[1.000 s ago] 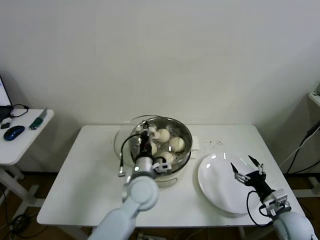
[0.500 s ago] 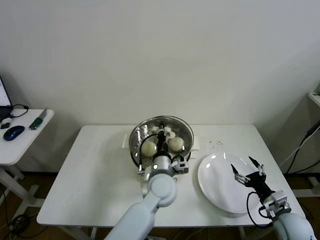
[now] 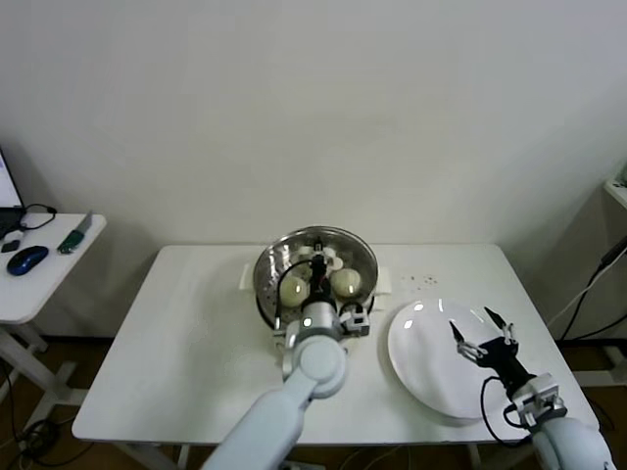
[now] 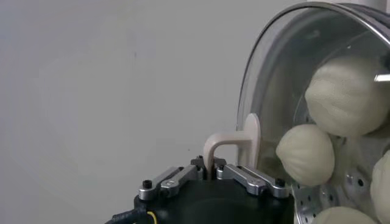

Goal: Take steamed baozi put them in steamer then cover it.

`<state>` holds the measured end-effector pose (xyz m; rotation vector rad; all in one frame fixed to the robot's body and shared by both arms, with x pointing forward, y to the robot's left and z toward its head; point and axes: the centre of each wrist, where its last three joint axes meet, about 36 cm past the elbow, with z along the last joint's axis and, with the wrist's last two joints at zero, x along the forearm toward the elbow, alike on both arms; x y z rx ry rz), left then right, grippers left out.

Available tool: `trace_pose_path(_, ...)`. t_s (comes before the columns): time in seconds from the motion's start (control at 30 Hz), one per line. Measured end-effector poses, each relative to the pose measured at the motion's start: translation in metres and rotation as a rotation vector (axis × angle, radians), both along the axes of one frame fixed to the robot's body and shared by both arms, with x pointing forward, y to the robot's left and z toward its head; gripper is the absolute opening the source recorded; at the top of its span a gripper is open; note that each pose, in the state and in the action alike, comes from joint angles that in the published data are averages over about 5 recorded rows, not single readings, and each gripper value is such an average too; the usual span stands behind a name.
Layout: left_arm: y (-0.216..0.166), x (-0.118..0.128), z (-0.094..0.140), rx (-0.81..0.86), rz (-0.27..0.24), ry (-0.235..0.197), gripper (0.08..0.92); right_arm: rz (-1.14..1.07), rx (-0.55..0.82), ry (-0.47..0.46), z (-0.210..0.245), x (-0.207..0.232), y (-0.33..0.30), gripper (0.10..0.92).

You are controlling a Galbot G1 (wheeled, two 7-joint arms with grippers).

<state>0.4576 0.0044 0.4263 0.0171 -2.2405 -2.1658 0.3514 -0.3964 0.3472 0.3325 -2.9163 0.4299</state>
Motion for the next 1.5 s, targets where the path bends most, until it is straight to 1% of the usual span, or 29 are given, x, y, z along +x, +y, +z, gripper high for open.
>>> trace_pose_path(0.4, 0.001, 0.004, -0.006, 0.024, -0.002, 0.028, 0.151, 0.005, -0.008, 0.002, -0.001, 0.0, -0.002, 0.823)
trace_pose_path(0.77, 0.005, 0.007, -0.008, 0.038, -0.006, 0.034, 0.151, 0.008, -0.014, -0.004, 0.002, 0.003, -0.004, 0.823)
trace_pose_path(0.87, 0.006, 0.007, -0.007, 0.04, -0.008, 0.039, 0.172, 0.009, -0.015, -0.004, 0.002, 0.004, -0.004, 0.823)
trace_pose_path(1.0, 0.008, 0.005, -0.003, 0.037, -0.017, 0.046, 0.268, 0.01, -0.016, 0.0, 0.002, 0.004, -0.004, 0.823)
trace_pose_path(1.23, 0.016, -0.004, 0.006, 0.016, -0.033, 0.055, 0.476, 0.005, -0.015, 0.014, 0.003, 0.005, -0.004, 0.823)
trace_pose_path(1.5, 0.033, -0.021, 0.021, -0.029, -0.049, 0.047, 0.702, -0.009, -0.007, 0.039, 0.008, 0.006, -0.002, 0.823)
